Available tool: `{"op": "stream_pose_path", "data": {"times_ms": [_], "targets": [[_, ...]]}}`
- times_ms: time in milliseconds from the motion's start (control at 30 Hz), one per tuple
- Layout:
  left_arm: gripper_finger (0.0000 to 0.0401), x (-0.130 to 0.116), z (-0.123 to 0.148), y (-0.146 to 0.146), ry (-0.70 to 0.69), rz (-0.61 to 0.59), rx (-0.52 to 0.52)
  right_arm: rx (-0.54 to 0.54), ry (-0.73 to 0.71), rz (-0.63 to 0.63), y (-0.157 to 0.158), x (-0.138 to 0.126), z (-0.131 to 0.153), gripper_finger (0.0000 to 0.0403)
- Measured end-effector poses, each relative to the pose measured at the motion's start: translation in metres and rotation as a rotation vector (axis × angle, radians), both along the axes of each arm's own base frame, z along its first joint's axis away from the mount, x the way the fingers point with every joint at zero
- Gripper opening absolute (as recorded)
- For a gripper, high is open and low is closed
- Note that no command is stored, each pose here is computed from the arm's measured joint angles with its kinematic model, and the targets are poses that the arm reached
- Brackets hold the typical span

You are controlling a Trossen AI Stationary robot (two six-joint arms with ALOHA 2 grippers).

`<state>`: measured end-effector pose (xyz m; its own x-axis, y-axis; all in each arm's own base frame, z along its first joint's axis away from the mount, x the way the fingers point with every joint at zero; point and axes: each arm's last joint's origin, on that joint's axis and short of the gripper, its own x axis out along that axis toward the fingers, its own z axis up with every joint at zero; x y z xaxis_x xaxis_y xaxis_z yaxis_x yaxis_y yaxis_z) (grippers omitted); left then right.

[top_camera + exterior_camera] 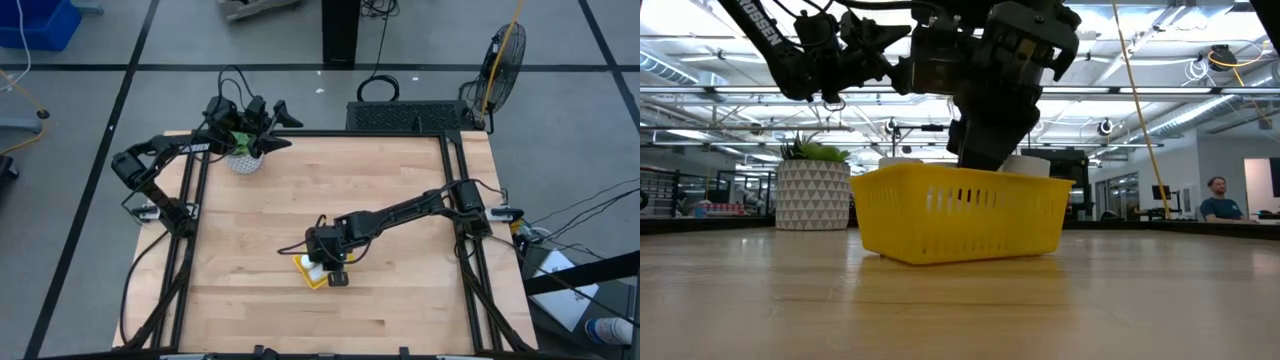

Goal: Pick and place pill bottles into a basket
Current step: Adjust the white medicine bottle in the yellow bin

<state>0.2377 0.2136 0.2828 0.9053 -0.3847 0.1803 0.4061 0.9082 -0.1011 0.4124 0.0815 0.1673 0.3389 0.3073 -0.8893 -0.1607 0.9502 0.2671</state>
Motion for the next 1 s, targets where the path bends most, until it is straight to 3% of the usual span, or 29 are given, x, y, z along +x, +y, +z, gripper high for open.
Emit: {"op": "stream_pose_path", "data": {"times_ms": [200, 600, 1000], "targets": [[0.034, 0.0, 0.0001, 0.0001, -0.001, 0.004, -0.002, 0.033, -0.008, 0.054, 0.003, -0.0002, 0.0, 0.0041], [0.034, 0.0001, 0.0001, 0.0002, -0.004, 0.007, 0.0, 0.037, -0.028, 0.032, 0.0034, 0.0024, -0.0006, 0.016], [0.034, 0.0001, 0.0001, 0.0002, -0.004, 0.008, 0.0, 0.052, -0.022, 0.003, 0.0045, 0.0021, -0.0005, 0.0218]]}}
